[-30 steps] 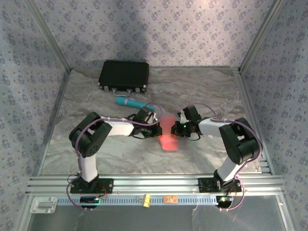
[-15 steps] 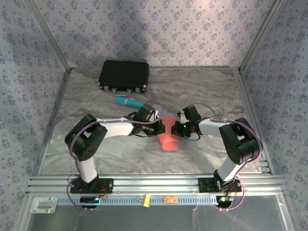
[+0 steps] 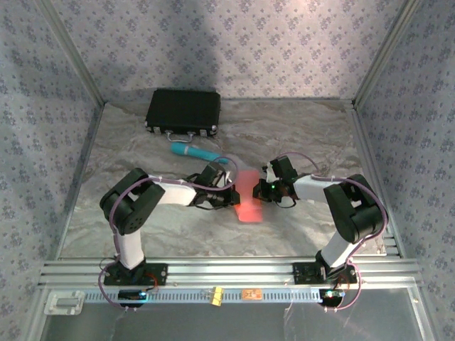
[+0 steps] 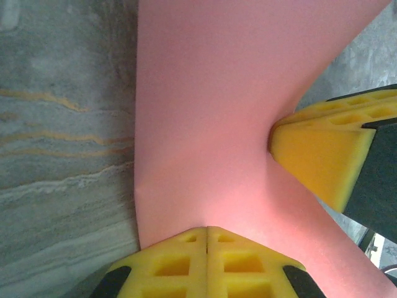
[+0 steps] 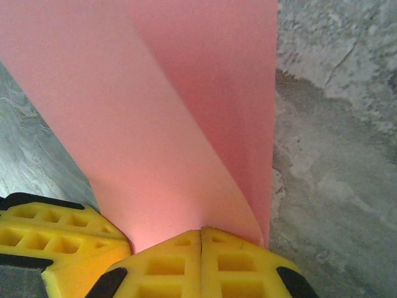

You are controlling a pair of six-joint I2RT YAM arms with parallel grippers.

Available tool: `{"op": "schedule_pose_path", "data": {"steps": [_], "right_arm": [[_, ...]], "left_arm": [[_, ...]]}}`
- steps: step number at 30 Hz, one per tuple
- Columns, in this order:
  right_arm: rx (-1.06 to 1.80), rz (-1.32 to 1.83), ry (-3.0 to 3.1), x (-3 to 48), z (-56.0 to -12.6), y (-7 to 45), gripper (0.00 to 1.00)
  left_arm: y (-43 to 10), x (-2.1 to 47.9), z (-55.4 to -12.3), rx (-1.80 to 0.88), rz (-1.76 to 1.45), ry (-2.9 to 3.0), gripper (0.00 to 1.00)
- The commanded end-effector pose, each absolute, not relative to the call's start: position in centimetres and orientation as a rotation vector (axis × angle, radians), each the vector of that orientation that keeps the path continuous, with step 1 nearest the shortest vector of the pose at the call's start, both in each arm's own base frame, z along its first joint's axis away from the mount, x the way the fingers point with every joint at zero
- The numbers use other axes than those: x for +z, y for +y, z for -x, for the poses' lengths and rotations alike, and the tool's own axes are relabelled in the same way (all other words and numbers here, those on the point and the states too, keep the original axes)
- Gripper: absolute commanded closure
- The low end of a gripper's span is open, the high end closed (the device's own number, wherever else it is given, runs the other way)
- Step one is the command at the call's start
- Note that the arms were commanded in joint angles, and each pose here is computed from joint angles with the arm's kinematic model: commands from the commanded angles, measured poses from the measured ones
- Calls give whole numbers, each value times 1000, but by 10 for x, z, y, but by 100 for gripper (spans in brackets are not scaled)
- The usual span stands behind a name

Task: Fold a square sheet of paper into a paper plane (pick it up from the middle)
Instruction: First fold the square sheet of paper in half at the center of the table.

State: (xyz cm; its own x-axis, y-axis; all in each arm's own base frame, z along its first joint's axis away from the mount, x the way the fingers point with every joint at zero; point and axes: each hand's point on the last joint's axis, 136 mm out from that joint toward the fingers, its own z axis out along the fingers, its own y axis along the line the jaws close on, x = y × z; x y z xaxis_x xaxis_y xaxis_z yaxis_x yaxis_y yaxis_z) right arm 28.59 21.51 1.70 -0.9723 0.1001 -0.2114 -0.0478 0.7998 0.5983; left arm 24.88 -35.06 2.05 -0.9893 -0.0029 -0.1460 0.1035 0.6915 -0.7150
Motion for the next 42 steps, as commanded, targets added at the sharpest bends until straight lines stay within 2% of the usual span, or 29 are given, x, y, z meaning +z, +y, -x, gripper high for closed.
{"op": "schedule_pose_path", "data": {"steps": [1, 7, 13, 21, 27, 30, 42], "right_arm": [[662, -162, 2968, -31, -247, 178, 100], [653, -169, 2971, -30, -248, 177, 100], [639, -170, 2976, -31, -247, 176, 100], [634, -167, 2982, -33, -247, 176, 100], [630, -167, 2984, -33, -246, 175, 100], [626, -169, 2983, -32, -246, 175, 100], [627, -169, 2978, -30, -244, 174, 100]], "left_arm": [[-336, 7, -239, -1069, -88, 2829, 100], [-355, 48, -246, -1174, -83, 2770, 100], [-367, 66, -244, -1276, -72, 2716, 100], [-357, 23, -225, -1236, -60, 2839, 100], [-329, -9, -212, -1052, -75, 2925, 100], [-324, -9, -211, -1010, -97, 2930, 100], [-357, 68, -226, -1270, -116, 2737, 97]]}}
